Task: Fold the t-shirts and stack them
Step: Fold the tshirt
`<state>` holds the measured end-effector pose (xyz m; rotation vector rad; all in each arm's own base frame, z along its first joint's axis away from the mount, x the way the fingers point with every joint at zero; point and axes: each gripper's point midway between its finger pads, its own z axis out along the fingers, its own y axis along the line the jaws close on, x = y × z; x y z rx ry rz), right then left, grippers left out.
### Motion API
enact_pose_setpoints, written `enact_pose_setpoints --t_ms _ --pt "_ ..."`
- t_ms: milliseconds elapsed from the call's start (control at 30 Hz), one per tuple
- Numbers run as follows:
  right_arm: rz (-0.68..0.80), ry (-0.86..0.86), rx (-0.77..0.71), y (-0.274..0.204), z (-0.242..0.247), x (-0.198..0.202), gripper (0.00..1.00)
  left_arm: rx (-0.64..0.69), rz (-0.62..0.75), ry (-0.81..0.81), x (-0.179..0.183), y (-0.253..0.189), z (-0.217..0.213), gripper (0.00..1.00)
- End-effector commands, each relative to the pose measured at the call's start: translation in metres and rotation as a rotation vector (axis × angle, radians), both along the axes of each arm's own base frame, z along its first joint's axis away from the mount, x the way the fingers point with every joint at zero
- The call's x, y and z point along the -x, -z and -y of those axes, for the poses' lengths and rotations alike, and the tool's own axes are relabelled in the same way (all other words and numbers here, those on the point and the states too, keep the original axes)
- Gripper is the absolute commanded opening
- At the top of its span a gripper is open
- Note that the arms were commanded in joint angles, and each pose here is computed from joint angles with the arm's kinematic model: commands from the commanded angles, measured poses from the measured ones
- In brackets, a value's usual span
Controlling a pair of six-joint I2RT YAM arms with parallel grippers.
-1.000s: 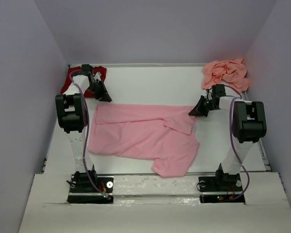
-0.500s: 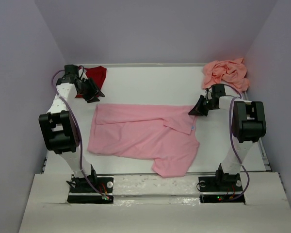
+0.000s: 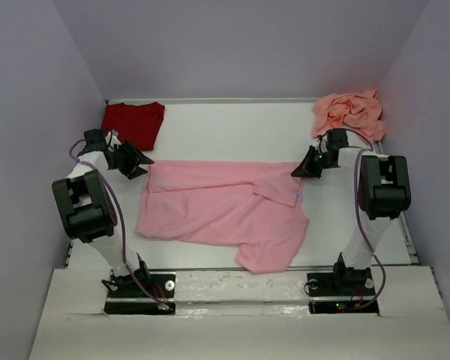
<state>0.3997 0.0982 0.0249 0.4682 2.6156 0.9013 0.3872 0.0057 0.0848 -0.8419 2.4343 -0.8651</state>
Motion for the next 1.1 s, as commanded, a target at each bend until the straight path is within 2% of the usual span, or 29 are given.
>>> enact_pose_setpoints --t_ms 0,433,1067 --pt "0.053 -0.019 0.028 -0.003 0.0 -0.011 0.0 0.101 0.09 0.036 -0.017 0.0 0.013 0.57" --pt "0.057 -0.022 0.026 -0.006 0.0 -0.009 0.0 0.13 0.092 0.054 -0.037 0.031 0.011 0.57" --pt "0.053 -0.025 0.024 -0.004 0.0 -0.008 0.0 0.063 0.154 0.02 -0.047 0.009 -0.008 0.56"
